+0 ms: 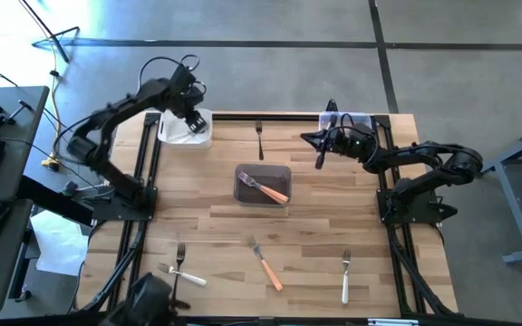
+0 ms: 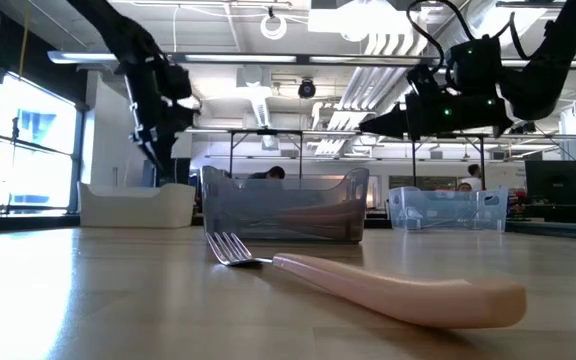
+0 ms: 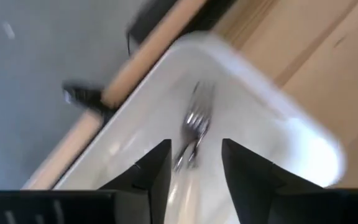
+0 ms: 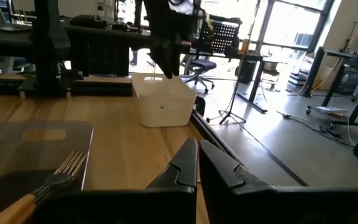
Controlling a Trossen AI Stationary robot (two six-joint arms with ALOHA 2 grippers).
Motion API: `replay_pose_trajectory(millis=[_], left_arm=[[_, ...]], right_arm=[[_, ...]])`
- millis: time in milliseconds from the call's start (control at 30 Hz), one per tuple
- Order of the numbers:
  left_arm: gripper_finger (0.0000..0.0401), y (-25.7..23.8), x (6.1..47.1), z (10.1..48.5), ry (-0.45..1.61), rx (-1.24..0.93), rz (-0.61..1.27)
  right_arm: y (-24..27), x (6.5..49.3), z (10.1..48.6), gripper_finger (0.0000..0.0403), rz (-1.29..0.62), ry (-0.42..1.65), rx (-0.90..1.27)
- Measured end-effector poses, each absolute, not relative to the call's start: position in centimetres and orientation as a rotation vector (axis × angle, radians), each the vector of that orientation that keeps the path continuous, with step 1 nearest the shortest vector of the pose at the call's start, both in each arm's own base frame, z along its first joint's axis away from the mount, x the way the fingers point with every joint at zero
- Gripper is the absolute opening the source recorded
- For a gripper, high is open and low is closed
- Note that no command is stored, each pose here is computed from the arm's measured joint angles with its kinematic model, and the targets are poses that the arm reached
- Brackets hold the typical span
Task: Sort silverware by color (type)
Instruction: Put the orange fork into the black bin
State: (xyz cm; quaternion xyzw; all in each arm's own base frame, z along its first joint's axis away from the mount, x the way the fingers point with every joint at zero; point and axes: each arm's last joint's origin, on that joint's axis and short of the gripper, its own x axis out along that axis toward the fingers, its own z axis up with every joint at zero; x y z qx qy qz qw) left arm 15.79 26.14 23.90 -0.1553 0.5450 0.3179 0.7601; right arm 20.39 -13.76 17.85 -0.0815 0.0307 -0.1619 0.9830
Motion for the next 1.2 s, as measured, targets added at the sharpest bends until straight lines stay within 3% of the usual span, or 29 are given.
replay_pose_trajectory(millis=[167,367,600,967,1200], left_arm=[[0.0088,22.0,16.8,25.1,0.914,-0.193,0.701],[0.0039,16.3,17.4,23.3,0.633,-0.068,0.574],[0.0002,10.9,17.1,21.0,0.575,-0.061,0.425],[0.0,4.9,18.7,20.6,0.54,-0.015,0.168],[0.0,1.6,19.7,20.7,0.502,-0.007,0.145]], right_arm=[[-13.9,21.5,18.4,0.0,-0.301,0.095,-0.122],[-13.0,23.8,19.4,0.0,-0.252,0.206,-0.111],[-10.7,26.0,19.7,0.0,-0.273,0.398,-0.129],[-6.7,23.9,16.2,0.0,-0.238,0.255,0.014],[-2.2,24.7,15.6,0.0,-0.264,0.347,0.08]])
